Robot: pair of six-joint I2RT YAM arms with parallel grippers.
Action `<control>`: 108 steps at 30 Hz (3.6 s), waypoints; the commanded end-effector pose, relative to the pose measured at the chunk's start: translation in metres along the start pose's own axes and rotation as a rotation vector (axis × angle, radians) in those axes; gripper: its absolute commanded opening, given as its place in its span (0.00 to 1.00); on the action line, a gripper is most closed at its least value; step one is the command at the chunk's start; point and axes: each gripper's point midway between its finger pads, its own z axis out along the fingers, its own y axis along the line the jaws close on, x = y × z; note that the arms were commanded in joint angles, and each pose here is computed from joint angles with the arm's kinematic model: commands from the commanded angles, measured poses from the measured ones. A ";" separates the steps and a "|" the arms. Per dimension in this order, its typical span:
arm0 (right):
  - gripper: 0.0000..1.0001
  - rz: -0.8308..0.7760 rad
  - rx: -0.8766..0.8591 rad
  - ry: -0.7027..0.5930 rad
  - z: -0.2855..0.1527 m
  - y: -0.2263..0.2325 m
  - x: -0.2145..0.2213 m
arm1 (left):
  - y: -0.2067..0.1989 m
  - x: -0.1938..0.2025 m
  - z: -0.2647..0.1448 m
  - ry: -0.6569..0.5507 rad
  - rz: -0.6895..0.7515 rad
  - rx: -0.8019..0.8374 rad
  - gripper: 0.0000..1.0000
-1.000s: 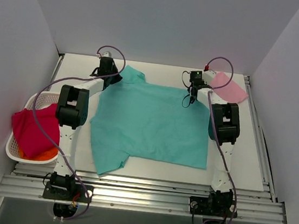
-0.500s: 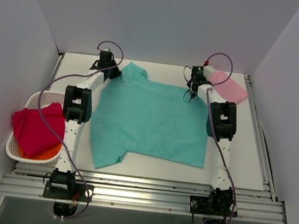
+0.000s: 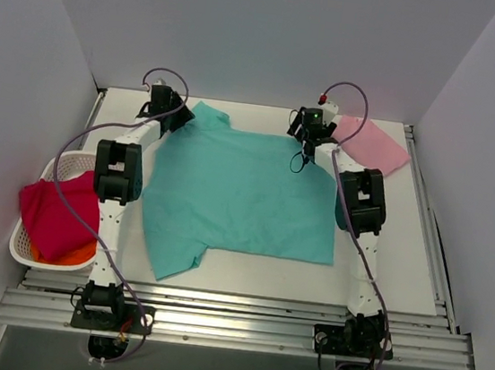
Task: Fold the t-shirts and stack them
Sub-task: Flatten the tshirt out, then fold the tshirt
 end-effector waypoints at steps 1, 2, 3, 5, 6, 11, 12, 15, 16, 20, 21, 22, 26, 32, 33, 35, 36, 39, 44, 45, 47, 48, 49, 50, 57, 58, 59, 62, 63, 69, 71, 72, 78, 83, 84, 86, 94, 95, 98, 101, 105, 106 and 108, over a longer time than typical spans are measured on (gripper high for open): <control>0.72 0.004 -0.005 -0.210 -0.051 0.018 -0.082 | -0.009 -0.036 -0.015 -0.116 0.040 0.056 0.57; 0.73 0.029 -0.033 -0.285 -0.075 0.029 -0.111 | -0.031 -0.056 -0.031 -0.180 0.058 0.117 0.83; 0.73 0.013 0.016 -0.282 -0.081 0.015 -0.098 | -0.038 -0.063 -0.037 -0.214 0.081 0.151 0.89; 0.78 0.043 0.010 -0.389 -0.123 0.026 -0.127 | -0.063 -0.086 -0.063 -0.271 0.108 0.206 0.94; 0.78 0.018 0.073 -0.389 -0.130 0.010 -0.111 | -0.066 -0.092 -0.070 -0.289 0.119 0.224 0.94; 0.75 0.029 0.121 -0.415 -0.198 0.000 -0.117 | -0.110 -0.123 -0.163 -0.423 0.155 0.330 0.94; 0.74 0.036 0.120 -0.397 -0.205 -0.001 -0.109 | -0.106 -0.119 -0.175 -0.426 0.152 0.314 0.94; 0.72 0.069 0.092 -0.325 -0.235 -0.012 -0.079 | -0.069 -0.084 -0.219 -0.387 0.164 0.082 0.94; 0.72 0.072 0.085 -0.309 -0.252 -0.024 -0.063 | -0.055 -0.056 -0.224 -0.344 0.179 0.019 0.94; 0.77 0.141 0.069 -0.307 -0.301 -0.041 -0.022 | -0.023 0.005 -0.270 -0.278 0.186 -0.133 0.94; 0.80 0.196 0.057 -0.301 -0.310 -0.040 -0.015 | -0.012 0.024 -0.276 -0.249 0.212 -0.191 0.94; 0.83 0.191 0.019 -0.280 -0.329 -0.034 -0.004 | -0.005 0.037 -0.281 -0.237 0.231 -0.228 0.94; 0.97 0.133 -0.030 -0.212 -0.377 -0.028 0.052 | 0.022 0.118 -0.329 -0.200 0.364 -0.326 0.94; 0.99 0.044 0.036 -0.199 -0.418 -0.048 0.085 | -0.021 0.120 -0.430 -0.632 0.342 -0.118 0.82; 1.00 0.037 0.041 -0.196 -0.421 -0.048 0.085 | 0.008 0.130 -0.419 -0.636 0.323 -0.136 0.99; 1.00 0.009 0.068 -0.212 -0.427 -0.054 0.084 | -0.003 0.127 -0.419 -0.601 0.216 0.028 0.94; 1.00 -0.012 0.055 -0.208 -0.432 -0.051 0.088 | 0.007 0.126 -0.412 -0.572 0.224 0.030 0.94; 1.00 -0.041 0.043 -0.177 -0.438 -0.051 0.092 | 0.057 0.129 -0.423 -0.481 0.188 -0.207 0.94; 1.00 -0.039 -0.011 -0.134 -0.445 -0.056 0.096 | 0.103 0.135 -0.457 -0.390 0.151 -0.650 0.94; 1.00 -0.031 -0.036 -0.135 -0.448 -0.058 0.091 | 0.106 0.147 -0.455 -0.329 0.142 -0.684 0.94; 1.00 -0.002 -0.067 -0.136 -0.450 -0.058 0.089 | 0.110 0.172 -0.437 -0.248 0.147 -0.671 0.94; 1.00 0.018 -0.091 -0.142 -0.453 -0.058 0.082 | 0.112 0.189 -0.429 -0.169 0.122 -0.650 0.94; 1.00 0.028 -0.095 -0.146 -0.454 -0.059 0.080 | 0.113 0.198 -0.425 -0.123 0.073 -0.598 0.94; 1.00 0.033 -0.096 -0.149 -0.455 -0.061 0.077 | 0.125 0.210 -0.407 -0.084 0.049 -0.559 0.94; 0.98 0.027 -0.069 -0.192 -0.458 -0.069 0.061 | 0.148 0.227 -0.412 0.079 0.003 -0.536 0.94; 0.98 0.029 -0.066 -0.199 -0.458 -0.068 0.059 | 0.146 0.234 -0.413 0.126 -0.005 -0.526 0.94; 0.98 0.027 -0.062 -0.202 -0.457 -0.067 0.059 | 0.139 0.238 -0.410 0.154 -0.002 -0.487 0.94; 0.98 0.023 -0.049 -0.213 -0.455 -0.064 0.059 | 0.129 0.264 -0.401 0.263 -0.052 -0.391 0.95; 0.98 0.020 -0.044 -0.213 -0.453 -0.062 0.061 | 0.129 0.267 -0.399 0.272 -0.058 -0.385 0.96; 0.98 -0.005 -0.009 -0.192 -0.444 -0.059 0.065 | 0.133 0.283 -0.399 0.334 -0.078 -0.391 0.98; 0.98 0.000 0.009 -0.194 -0.440 -0.063 0.063 | 0.136 0.284 -0.404 0.340 -0.080 -0.403 0.98; 0.98 0.008 0.011 -0.191 -0.440 -0.064 0.063 | 0.138 0.285 -0.406 0.344 -0.079 -0.409 0.99; 0.87 0.042 0.065 -0.174 -0.425 -0.081 0.060 | 0.143 0.293 -0.406 0.379 -0.064 -0.413 0.77; 0.70 0.029 0.110 -0.141 -0.412 -0.096 0.067 | 0.139 0.294 -0.398 0.389 -0.037 -0.419 0.35; 0.62 0.026 0.113 -0.128 -0.409 -0.096 0.070 | 0.138 0.294 -0.397 0.390 -0.032 -0.422 0.32; 0.54 0.006 0.077 -0.042 -0.400 -0.091 0.087 | 0.136 0.291 -0.393 0.378 -0.019 -0.411 0.27; 0.63 0.035 0.042 0.275 -0.374 -0.110 0.158 | 0.127 0.274 -0.372 0.313 -0.008 -0.370 0.08; 0.63 0.034 0.056 0.287 -0.378 -0.116 0.160 | 0.127 0.274 -0.370 0.320 -0.011 -0.362 0.07; 0.65 0.065 0.089 0.308 -0.384 -0.128 0.164 | 0.132 0.271 -0.359 0.323 -0.019 -0.357 0.03; 0.65 0.099 0.122 0.326 -0.385 -0.137 0.167 | 0.137 0.271 -0.350 0.337 -0.022 -0.356 0.02; 0.65 0.145 0.195 0.339 -0.381 -0.152 0.176 | 0.136 0.269 -0.344 0.344 -0.025 -0.335 0.02; 0.65 0.157 0.203 0.361 -0.379 -0.154 0.182 | 0.136 0.268 -0.344 0.349 -0.022 -0.333 0.02; 0.64 0.208 0.205 0.387 -0.372 -0.161 0.192 | 0.135 0.263 -0.346 0.346 -0.023 -0.328 0.02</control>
